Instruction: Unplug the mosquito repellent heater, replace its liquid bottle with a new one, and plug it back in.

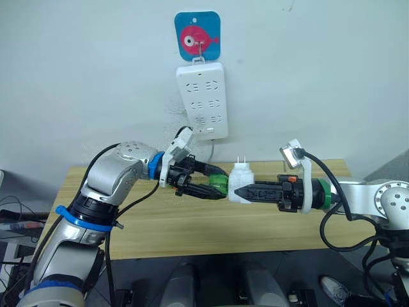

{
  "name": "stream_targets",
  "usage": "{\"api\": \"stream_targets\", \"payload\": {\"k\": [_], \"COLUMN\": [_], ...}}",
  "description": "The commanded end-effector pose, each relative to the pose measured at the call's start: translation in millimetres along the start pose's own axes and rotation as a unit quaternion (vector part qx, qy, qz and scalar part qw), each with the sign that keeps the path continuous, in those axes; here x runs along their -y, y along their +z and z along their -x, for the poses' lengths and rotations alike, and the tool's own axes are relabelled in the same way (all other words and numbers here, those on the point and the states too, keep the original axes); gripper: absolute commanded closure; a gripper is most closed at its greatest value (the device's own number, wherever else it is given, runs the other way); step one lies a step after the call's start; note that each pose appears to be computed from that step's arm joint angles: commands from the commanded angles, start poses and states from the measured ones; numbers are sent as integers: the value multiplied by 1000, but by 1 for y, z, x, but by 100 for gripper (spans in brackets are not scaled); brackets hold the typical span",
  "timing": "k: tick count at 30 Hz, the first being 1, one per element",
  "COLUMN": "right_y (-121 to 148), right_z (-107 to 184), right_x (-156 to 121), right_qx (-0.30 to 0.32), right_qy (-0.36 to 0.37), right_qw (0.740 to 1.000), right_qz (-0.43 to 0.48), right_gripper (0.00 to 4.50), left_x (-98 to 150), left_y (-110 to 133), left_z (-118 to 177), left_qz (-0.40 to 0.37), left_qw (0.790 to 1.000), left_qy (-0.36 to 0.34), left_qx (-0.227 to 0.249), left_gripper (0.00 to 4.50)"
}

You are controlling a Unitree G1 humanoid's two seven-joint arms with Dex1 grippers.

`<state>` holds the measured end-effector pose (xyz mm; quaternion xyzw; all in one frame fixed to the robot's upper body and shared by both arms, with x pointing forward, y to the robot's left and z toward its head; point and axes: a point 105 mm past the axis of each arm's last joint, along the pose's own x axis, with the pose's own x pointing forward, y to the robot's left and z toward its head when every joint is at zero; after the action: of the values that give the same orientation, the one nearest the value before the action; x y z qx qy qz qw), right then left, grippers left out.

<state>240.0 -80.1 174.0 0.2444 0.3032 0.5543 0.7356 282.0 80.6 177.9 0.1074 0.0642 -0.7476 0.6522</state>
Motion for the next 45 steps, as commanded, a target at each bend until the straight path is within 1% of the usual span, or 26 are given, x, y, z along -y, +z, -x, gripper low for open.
{"api": "stream_targets", "payload": {"k": [1,2,3,4,7,8,10,12,15,17,19,22,27,28,29,31,32,33,34,35,36,37,38,40,42,45], "right_y": [2,2,2,2,1,1,1,1,1,1,1,2,3,3,3,4,4,4,3,3,2,1,-1,-4,-6,-7], "right_z": [3,4,5,6,7,7,7,7,7,6,6,6,6,6,6,7,7,7,7,7,7,6,6,5,4,3], "right_x": [-13,-12,-11,-11,-9,-9,-9,-9,-9,-9,-10,-10,-10,-10,-9,-8,-8,-8,-8,-8,-8,-8,-9,-10,-11,-12], "right_qx": [9,12,13,13,11,11,12,12,11,11,12,13,16,17,17,18,18,16,13,10,7,2,-3,-9,-11,-11], "right_qy": [24,22,20,18,14,14,14,14,14,14,14,13,11,10,9,5,4,4,4,4,6,5,6,8,11,13], "right_qw": [1000,1000,1000,1000,1000,1000,1000,1000,1000,1000,1000,1000,1000,1000,1000,1000,1000,1000,1000,1000,1000,1000,1000,1000,1000,1000], "right_qz": [3,0,-1,-2,-3,-4,-4,-4,-4,-4,-4,-3,-2,-2,-2,0,1,3,5,6,8,10,13,16,17,16], "right_gripper": [149,149,149,149,149,149,149,149,149,149,149,149,149,149,149,149,149,149,149,149,149,149,149,149,149,149], "left_x": [-4,-5,-7,-1,19,19,18,16,14,11,10,11,15,16,16,13,15,21,27,33,40,40,39,34,25,21], "left_y": [0,-1,-4,-7,-18,-18,-11,-8,-8,-6,-9,-12,-9,-8,-7,-7,-8,-16,-23,-28,-27,-20,-14,-4,-2,0], "left_z": [9,10,11,11,6,5,1,-2,-8,-10,-11,-11,-12,-11,-10,-7,-7,-7,-4,-1,4,9,12,15,12,9], "left_qz": [-135,-146,-146,-185,-262,-268,-309,-327,-350,-359,-360,-358,-354,-353,-348,-313,-294,-229,-139,-71,22,90,124,145,122,94], "left_qw": [989,986,984,976,959,956,940,932,925,920,921,923,926,926,928,942,950,972,990,997,998,993,988,984,989,992], "left_qy": [55,80,106,113,106,116,132,140,136,140,132,126,116,114,112,110,95,54,13,-14,-49,-70,-85,-97,-80,-77], "left_qx": [-12,-2,9,13,19,29,50,62,66,67,62,59,67,68,66,58,50,19,-11,-31,-42,-37,-31,-25,-31,-33], "left_gripper": [32,4,4,2,2,2,2,2,2,2,2,64,213,225,225,225,225,225,225,225,225,225,225,225,225,225]}}
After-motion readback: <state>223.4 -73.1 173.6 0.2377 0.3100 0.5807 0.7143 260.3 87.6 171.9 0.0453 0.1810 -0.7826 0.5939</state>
